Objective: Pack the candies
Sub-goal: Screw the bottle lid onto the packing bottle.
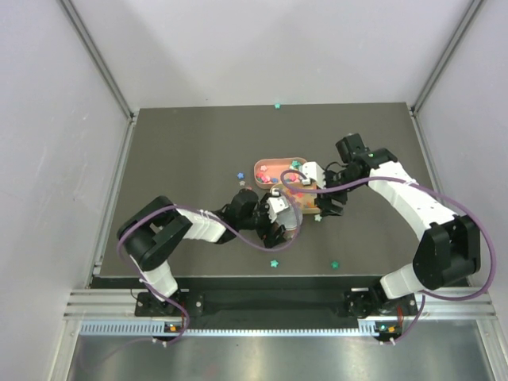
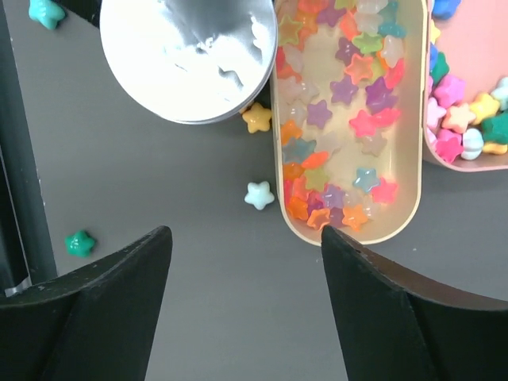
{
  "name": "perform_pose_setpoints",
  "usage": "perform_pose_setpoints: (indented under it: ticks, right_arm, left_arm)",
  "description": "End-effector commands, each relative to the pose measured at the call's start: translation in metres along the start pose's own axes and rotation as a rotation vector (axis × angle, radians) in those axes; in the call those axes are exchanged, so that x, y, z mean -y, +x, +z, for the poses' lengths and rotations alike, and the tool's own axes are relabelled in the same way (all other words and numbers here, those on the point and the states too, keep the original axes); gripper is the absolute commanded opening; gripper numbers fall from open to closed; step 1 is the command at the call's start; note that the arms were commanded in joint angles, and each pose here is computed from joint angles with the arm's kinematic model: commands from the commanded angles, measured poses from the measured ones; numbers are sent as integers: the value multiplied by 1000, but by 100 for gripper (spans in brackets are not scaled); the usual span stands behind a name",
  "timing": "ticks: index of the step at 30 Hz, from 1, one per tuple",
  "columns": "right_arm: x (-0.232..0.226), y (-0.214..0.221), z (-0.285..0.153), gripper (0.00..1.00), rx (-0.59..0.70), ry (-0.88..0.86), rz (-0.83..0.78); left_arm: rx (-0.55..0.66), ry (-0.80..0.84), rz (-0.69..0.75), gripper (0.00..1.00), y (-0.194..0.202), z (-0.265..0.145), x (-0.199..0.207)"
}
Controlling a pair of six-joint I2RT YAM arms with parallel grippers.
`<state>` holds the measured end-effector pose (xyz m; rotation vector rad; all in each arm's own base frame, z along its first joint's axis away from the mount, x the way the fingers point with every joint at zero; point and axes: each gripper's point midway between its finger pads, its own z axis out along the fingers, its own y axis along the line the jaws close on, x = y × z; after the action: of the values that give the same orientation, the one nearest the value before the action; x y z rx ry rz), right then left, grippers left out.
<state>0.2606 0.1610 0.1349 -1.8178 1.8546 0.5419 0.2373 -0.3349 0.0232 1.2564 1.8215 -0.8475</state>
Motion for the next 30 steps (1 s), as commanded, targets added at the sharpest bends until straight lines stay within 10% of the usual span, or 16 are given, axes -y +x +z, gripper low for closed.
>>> perform_pose_setpoints:
  ticks: [1,13,25,30]
  right_arm:
    - [3,-15,-1,79,84,4,-2]
    - [-30,-3,19,100,149,-90,-261]
    - [-11,-23,20,100,229,-128,-283]
    - [-17,-23,19,100,237,-137,-313]
  left_arm:
    - [-209,-45,-126,99,78,-11,15]
    - [-163,42,75,90,80,-8,44]
    - [-87,45,94,98,74,14,39]
    - [-71,84,98,78,73,13,47]
